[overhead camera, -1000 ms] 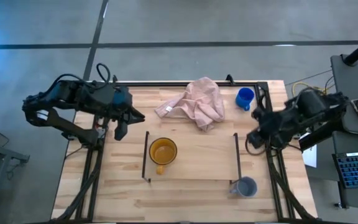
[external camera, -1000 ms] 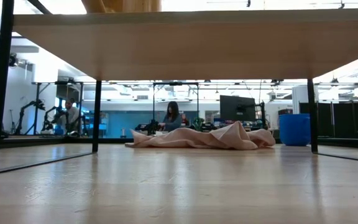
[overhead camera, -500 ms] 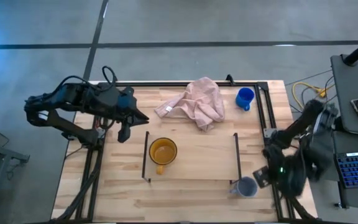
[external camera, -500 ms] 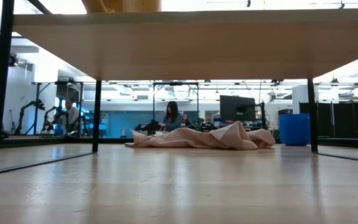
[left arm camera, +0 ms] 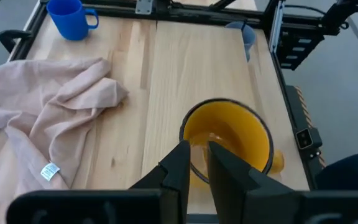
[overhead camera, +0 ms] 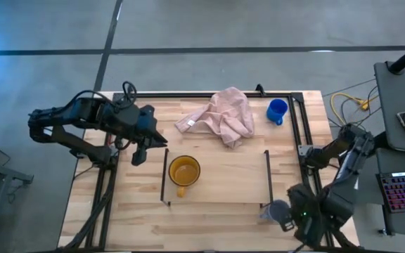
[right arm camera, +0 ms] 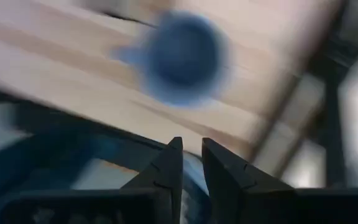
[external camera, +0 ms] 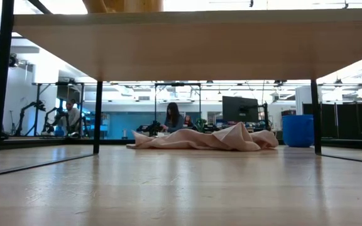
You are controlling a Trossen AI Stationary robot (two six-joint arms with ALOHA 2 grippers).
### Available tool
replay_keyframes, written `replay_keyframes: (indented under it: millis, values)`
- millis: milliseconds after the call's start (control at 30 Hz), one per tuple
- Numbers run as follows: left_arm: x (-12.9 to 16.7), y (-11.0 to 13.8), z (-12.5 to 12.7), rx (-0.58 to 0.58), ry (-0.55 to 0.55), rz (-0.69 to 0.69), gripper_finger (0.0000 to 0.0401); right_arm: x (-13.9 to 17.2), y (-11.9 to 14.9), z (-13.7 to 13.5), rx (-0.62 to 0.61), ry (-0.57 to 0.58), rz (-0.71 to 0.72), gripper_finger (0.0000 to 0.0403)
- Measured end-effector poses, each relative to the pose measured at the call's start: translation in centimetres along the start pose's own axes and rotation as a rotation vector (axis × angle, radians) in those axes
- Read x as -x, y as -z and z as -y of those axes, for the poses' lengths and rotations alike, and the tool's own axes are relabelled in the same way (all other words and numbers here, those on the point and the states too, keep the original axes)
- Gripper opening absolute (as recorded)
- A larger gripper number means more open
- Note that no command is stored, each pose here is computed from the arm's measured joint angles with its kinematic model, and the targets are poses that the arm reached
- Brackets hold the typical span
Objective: Stack small to large cups/mugs on shelf
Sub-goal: Put the light blue mug on the shelf
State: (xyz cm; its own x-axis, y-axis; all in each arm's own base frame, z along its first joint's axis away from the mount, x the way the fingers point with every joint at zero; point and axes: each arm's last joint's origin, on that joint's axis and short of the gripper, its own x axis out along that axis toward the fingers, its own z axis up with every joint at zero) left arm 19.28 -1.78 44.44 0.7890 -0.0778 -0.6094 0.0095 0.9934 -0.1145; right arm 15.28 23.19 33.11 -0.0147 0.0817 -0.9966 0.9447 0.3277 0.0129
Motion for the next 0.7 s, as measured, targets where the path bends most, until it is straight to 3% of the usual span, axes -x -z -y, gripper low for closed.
replay_keyframes:
  millis: [67,133,300,333,433,567,700]
  values:
    - [0.0,0.1,0.0,-0.001,0.000,0.000,0.0039,0.0,0.1,0.8,-0.064,0.135,-0.055,0.0052]
    - [0.0,0.1,0.0,-0.010,-0.001,-0.002,0.0039,-0.2,0.7,1.2,-0.058,0.169,-0.103,0.0052]
    - [-0.1,0.1,0.0,-0.017,-0.001,-0.004,0.0039,-0.1,0.6,0.3,-0.033,-0.014,-0.006,0.0052]
    - [-0.1,0.2,0.0,-0.017,-0.001,-0.004,0.0039,-0.2,0.3,0.1,-0.043,-0.005,0.004,0.0052]
    - [-0.4,0.4,-0.1,-0.017,-0.003,-0.018,0.0039,-0.9,0.4,0.4,-0.096,0.168,-0.046,0.0052]
    - [-1.2,1.2,-0.2,-0.017,-0.008,-0.056,0.0039,-2.0,2.9,0.9,-0.088,0.335,-0.192,0.0052]
    - [-1.5,2.1,-0.3,-0.016,-0.009,-0.073,0.0039,-2.3,4.9,0.2,-0.063,0.350,-0.225,0.0052]
